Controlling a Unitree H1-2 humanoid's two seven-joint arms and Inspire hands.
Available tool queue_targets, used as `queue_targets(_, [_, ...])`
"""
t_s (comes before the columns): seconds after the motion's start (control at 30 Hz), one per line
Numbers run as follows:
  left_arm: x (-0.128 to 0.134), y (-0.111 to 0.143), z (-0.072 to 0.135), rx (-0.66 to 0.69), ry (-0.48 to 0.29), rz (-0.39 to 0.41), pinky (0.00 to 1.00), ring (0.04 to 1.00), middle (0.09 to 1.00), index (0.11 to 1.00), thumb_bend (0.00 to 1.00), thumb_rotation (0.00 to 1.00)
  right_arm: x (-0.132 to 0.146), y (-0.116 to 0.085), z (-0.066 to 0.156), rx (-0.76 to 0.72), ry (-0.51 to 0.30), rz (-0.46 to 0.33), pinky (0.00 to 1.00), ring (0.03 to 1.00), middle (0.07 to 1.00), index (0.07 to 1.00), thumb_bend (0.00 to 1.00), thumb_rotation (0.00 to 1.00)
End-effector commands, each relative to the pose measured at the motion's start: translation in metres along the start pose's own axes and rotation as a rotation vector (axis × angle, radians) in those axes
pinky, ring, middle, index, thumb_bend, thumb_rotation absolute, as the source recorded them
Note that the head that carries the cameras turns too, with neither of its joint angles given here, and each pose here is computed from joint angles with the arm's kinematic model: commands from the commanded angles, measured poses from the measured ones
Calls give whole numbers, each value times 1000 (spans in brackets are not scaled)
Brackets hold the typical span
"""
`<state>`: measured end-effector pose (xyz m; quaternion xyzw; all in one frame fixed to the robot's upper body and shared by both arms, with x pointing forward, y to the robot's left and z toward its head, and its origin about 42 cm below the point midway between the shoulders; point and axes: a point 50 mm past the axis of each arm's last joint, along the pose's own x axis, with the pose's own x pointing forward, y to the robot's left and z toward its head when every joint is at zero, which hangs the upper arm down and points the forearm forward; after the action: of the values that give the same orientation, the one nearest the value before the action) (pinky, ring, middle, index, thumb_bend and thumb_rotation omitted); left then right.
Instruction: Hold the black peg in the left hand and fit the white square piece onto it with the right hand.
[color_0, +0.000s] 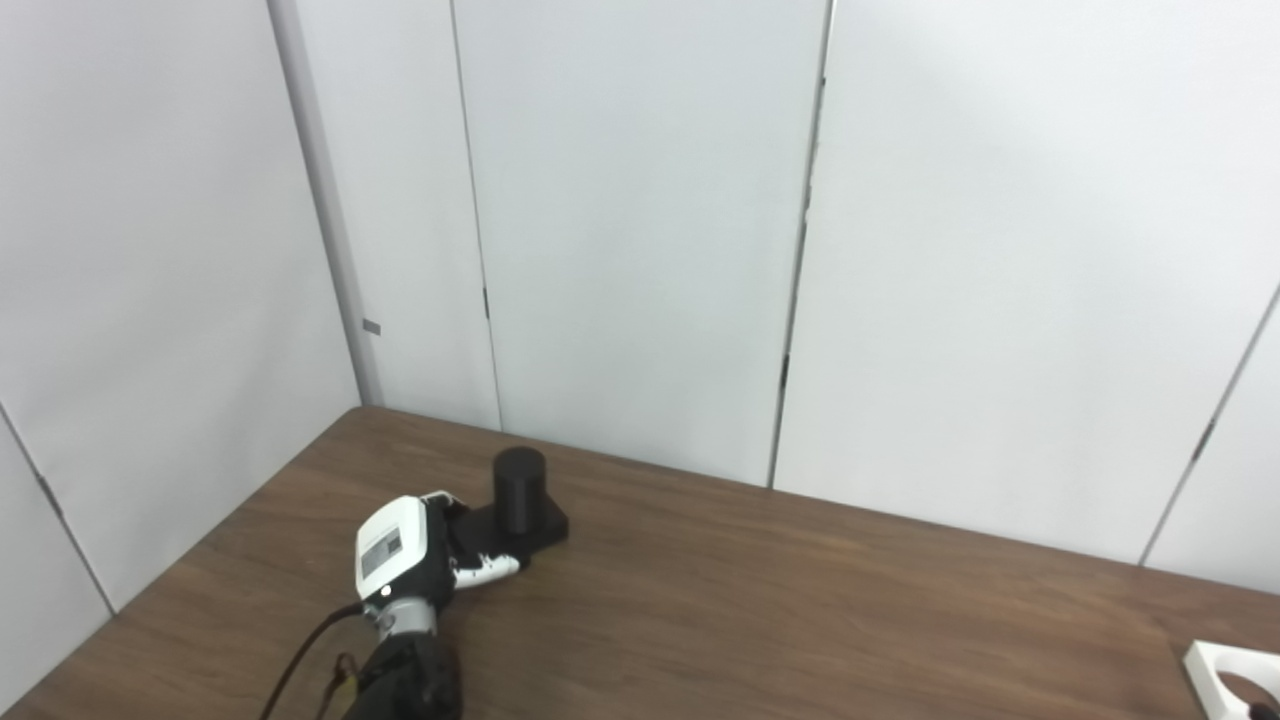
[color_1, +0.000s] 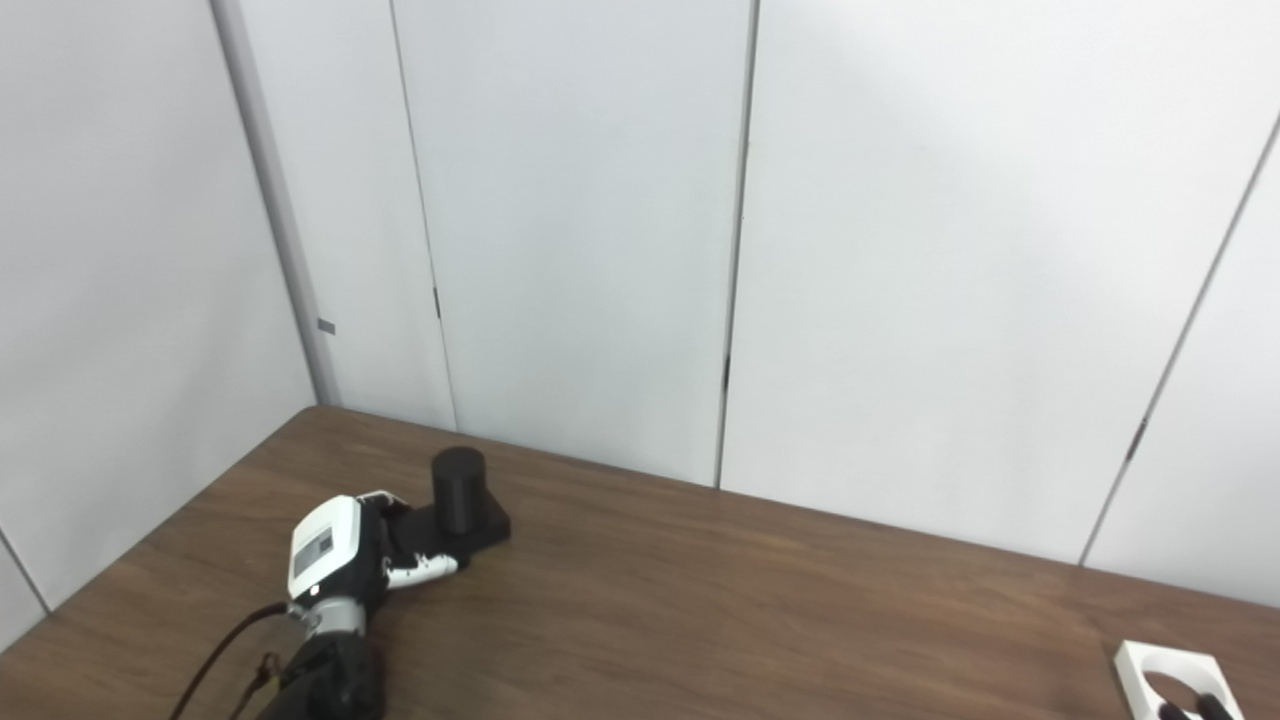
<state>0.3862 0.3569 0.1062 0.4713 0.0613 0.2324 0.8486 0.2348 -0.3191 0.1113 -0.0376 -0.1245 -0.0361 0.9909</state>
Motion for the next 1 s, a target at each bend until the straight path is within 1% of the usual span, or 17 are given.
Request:
queue_targets(0.0, [3,4,14,-52,-80,-41,675,746,706,483,513,43,-39,16,-29,70,150,-36,1000,996,941,997,732,948])
queue_targets(0.1, [-10,6,24,-82,-128,-108,684,766,729,486,511,45,-39,18,-27,86,154,-41,1000,1000,950,999,726,932])
queue_targets(0.17, [-26,7,34,-90,-181,-144,704,789,742,487,512,47,-39,20,-25,66,147,-39,1000,1000,949,999,709,952])
queue_targets(0.33, [-63,5,48,-85,-280,-197,711,798,750,486,513,49,-38,24,-22,70,144,-41,1000,1000,956,1000,702,947])
queue_targets(0.43, [-88,4,58,-73,-340,-233,729,807,755,486,513,51,-38,27,-19,65,144,-41,1000,1000,957,1000,665,959])
queue_targets(0.57, [-118,2,67,-73,-410,-295,737,815,757,487,512,51,-39,34,-12,67,147,-38,1000,1000,960,1000,628,942])
queue_targets(0.7, [-135,-1,72,-87,-459,-347,722,800,755,486,513,48,-41,40,-5,62,156,-25,1000,1000,965,1000,583,963])
queue_targets(0.83, [-150,-5,77,-95,-511,-391,722,796,748,486,514,46,-41,47,-1,47,174,-32,1000,1000,957,1000,563,973])
queue_targets(0.97, [-167,-12,82,-108,-538,-435,727,800,749,486,514,46,-41,53,4,55,200,-39,1000,1000,958,998,614,969])
